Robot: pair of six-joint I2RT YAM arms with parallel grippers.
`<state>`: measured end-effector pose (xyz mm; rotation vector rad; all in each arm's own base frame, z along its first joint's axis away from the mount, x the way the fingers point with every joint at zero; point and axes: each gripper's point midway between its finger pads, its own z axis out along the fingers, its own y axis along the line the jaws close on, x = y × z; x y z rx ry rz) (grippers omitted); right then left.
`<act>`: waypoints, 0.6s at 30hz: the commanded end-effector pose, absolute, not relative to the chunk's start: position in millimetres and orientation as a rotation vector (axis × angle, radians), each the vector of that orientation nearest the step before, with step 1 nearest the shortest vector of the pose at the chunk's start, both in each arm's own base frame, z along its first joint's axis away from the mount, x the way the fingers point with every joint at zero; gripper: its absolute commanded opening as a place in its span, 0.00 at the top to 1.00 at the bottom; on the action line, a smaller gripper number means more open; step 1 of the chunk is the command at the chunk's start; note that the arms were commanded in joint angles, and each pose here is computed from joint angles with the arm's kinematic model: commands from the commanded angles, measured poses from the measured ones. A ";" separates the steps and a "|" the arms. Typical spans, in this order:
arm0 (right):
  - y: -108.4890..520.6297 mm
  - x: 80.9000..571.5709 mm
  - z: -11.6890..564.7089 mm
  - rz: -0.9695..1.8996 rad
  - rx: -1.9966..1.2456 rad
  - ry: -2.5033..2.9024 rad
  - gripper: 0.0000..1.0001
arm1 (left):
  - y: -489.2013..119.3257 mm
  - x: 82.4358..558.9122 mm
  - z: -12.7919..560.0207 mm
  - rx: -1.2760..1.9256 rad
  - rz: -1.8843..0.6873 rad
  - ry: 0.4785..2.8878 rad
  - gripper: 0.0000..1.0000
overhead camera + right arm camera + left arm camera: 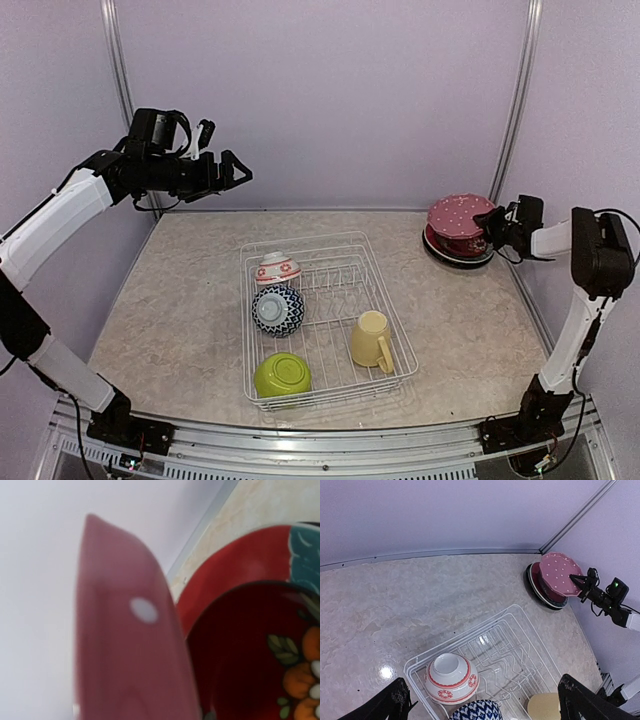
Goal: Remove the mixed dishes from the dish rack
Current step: Place the plate with another plate.
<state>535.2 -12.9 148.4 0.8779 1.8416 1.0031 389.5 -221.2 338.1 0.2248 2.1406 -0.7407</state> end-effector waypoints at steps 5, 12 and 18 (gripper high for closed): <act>-21.6 554.1 186.2 1.050 0.755 1.732 1.00 | -222.6 390.9 335.6 0.229 -0.751 2.152 0.01; -21.6 555.9 175.7 1.039 0.759 1.760 1.00 | -223.0 390.1 335.9 0.231 -0.755 2.152 0.01; -21.5 554.8 164.0 1.034 0.769 1.782 1.00 | -222.6 390.1 337.0 0.229 -0.755 2.149 0.01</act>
